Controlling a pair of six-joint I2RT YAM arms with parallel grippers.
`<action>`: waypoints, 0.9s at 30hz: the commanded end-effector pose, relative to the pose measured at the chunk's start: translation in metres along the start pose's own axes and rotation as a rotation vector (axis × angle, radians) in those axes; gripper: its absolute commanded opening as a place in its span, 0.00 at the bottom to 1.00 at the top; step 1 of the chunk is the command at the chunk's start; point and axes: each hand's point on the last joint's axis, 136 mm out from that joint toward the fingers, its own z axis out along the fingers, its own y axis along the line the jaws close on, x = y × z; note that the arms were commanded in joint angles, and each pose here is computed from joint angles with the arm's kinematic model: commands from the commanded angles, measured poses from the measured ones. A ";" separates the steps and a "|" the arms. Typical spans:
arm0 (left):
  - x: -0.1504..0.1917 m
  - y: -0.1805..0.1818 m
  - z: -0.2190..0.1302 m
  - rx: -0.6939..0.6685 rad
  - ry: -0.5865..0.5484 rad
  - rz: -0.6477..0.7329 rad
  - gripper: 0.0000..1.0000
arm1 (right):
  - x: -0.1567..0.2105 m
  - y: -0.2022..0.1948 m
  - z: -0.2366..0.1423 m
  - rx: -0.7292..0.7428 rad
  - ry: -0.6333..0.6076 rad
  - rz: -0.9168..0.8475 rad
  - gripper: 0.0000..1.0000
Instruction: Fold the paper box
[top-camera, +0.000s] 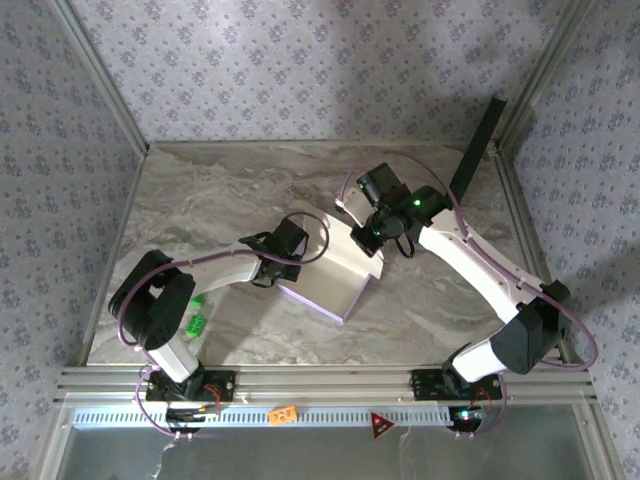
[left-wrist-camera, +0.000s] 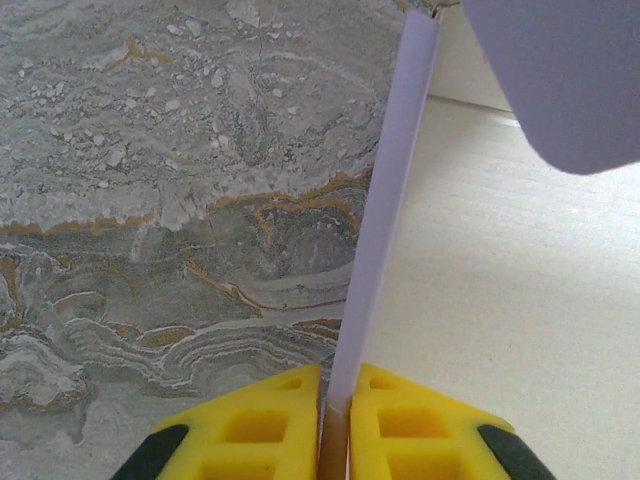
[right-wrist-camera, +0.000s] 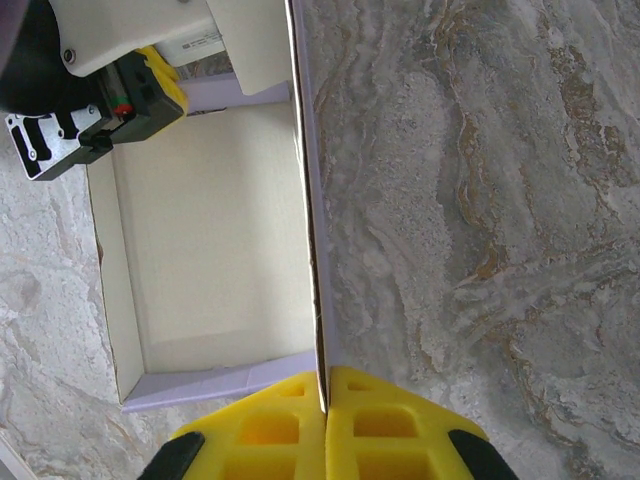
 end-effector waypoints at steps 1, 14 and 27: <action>0.032 0.007 0.010 -0.033 0.101 0.056 0.19 | -0.028 0.002 -0.024 -0.007 -0.140 0.021 0.12; -0.005 0.003 -0.051 0.098 -0.007 -0.005 0.45 | -0.033 0.005 -0.037 -0.019 -0.189 0.018 0.29; -0.055 0.010 -0.100 0.279 -0.187 -0.033 0.59 | -0.023 -0.018 -0.079 0.136 -0.262 0.301 0.51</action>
